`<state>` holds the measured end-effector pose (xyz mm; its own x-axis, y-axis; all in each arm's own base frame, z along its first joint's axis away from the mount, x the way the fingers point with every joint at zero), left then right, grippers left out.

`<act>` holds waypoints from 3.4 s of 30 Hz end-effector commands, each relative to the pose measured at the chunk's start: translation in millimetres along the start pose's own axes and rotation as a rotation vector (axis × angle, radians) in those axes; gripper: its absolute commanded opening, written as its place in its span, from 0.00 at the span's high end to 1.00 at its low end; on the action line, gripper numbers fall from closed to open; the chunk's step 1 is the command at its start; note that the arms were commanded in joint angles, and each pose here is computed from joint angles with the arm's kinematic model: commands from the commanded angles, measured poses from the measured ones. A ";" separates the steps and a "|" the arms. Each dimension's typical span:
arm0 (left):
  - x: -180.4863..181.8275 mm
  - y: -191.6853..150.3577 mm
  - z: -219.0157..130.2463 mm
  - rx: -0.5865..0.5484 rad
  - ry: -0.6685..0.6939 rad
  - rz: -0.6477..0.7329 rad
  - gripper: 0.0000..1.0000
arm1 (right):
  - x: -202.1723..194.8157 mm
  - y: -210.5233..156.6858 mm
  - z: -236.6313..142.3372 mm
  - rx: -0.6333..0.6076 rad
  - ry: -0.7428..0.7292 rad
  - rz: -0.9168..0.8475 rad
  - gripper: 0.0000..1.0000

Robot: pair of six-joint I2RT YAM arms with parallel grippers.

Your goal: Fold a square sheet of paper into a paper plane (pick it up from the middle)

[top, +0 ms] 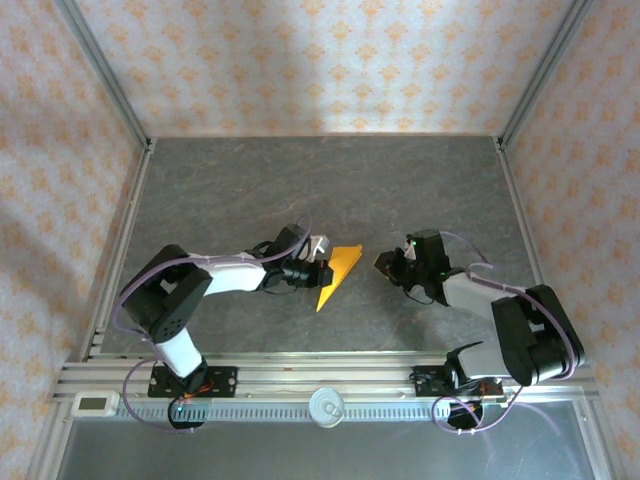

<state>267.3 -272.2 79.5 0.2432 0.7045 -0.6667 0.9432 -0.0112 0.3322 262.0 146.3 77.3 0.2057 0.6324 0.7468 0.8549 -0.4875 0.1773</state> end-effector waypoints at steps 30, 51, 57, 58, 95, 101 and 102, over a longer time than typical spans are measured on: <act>23.6 28.0 25.4 0.060 -0.090 -0.112 0.71 | 16.1 -21.1 30.7 0.032 -0.025 -0.032 0.73; 12.7 49.0 -23.9 -0.181 0.024 -0.013 0.98 | 40.1 -16.5 12.5 -0.020 0.068 -0.002 0.62; 25.2 50.9 -42.2 -0.262 0.171 -0.018 0.99 | 61.9 -17.4 10.1 -0.021 0.125 0.000 0.58; 26.3 50.3 -43.2 -0.263 0.184 -0.020 0.99 | 65.4 -19.0 11.1 -0.015 0.131 -0.009 0.57; 24.7 25.4 -37.3 -0.165 0.255 -0.018 0.68 | 74.8 -53.6 80.7 0.143 0.069 -0.039 0.94; 22.0 17.3 -43.3 -0.163 0.240 -0.017 0.62 | 73.7 -53.9 81.8 0.144 0.066 -0.037 0.94; 22.7 15.9 -43.6 -0.163 0.242 -0.019 0.61 | 73.1 -54.1 82.2 0.145 0.064 -0.037 0.94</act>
<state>288.9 -226.5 100.1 0.1433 0.8534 -0.5012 0.8820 0.1196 0.4558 270.1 267.7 73.2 0.1432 0.6066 0.7820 0.9249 -0.3632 0.1123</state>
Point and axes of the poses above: each hand's point on the last joint's axis, 136 mm out from that joint toward the fingers, its own z axis out along the fingers, its own x axis along the line the jaws close on, y = z × x, the point moved 4 cm from there along -z, back along the fingers, and after that the axes turned 2 degrees about -z, right-handed, at the moved point
